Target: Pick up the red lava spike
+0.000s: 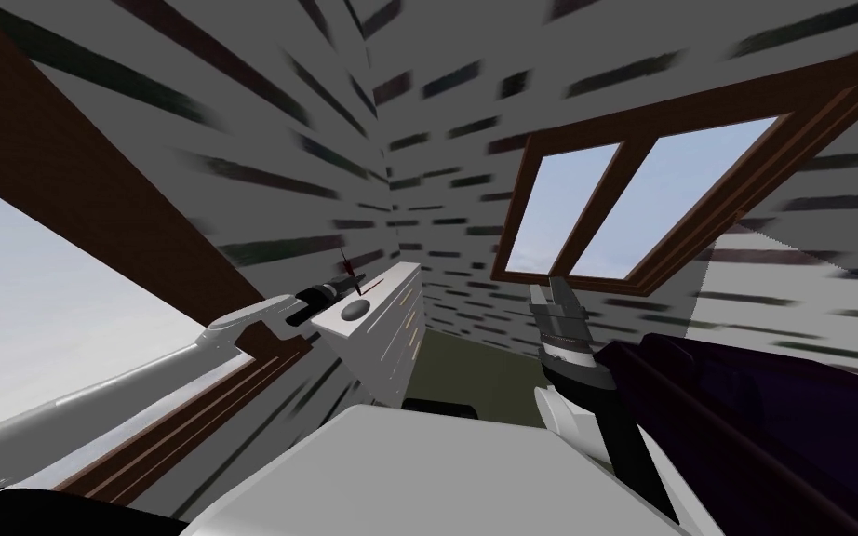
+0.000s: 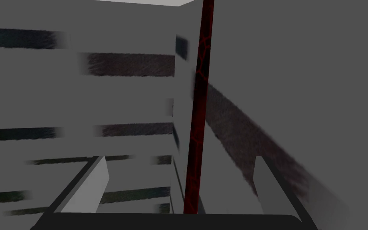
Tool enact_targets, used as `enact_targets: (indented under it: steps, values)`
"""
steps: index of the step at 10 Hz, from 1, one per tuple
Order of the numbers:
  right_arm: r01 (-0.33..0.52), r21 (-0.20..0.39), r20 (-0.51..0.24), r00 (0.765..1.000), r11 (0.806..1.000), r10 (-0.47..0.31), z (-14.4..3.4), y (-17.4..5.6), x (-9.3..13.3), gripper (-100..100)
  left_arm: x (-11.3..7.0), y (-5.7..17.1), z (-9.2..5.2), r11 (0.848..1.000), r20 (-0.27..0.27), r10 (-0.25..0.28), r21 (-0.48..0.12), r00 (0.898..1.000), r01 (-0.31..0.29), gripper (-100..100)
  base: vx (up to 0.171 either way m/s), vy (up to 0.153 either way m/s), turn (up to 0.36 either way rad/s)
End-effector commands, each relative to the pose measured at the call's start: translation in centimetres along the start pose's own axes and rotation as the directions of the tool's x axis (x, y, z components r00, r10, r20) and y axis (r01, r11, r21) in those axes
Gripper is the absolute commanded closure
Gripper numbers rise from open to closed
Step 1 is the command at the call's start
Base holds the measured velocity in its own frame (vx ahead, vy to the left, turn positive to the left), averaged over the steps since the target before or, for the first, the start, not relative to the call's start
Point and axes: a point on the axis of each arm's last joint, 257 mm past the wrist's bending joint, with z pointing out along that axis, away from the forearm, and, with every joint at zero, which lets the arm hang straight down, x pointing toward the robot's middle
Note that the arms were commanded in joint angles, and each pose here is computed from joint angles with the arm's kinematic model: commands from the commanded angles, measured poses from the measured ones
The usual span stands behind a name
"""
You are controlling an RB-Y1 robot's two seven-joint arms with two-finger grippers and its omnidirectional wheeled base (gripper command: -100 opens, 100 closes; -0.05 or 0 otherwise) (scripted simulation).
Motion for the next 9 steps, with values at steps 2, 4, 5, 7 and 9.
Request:
enact_targets:
  steps: [2,4,5,7,9]
  values:
    - [0.000,0.000,0.000,1.000,1.000,0.000,0.0,0.0,0.0,0,-0.4,0.3,1.3,0.999,-0.003,0.029,-0.019,1.000,-0.029,-100,-0.056,0.015,0.000]
    - [0.000,0.000,0.000,1.000,1.000,0.000,0.0,0.0,0.0,0,-1.0,0.0,1.4,1.000,0.008,0.027,-0.015,1.000,-0.027,-100,-0.027,0.006,-0.001]
    - [0.000,0.000,0.000,1.000,1.000,0.000,0.0,0.0,0.0,0,-1.0,-0.1,1.4,1.000,0.009,0.028,-0.015,1.000,-0.028,100,0.000,0.000,0.000]
    - [0.000,0.000,0.000,1.000,1.000,0.000,0.0,0.0,0.0,0,-1.1,0.0,1.4,0.999,0.010,0.029,-0.016,1.000,-0.029,100,0.000,0.000,0.000]
    - [0.000,0.000,0.000,1.000,1.000,0.000,0.0,0.0,0.0,0,-1.1,0.0,1.4,0.999,0.010,0.031,-0.016,0.999,-0.030,100,0.000,0.000,0.000]
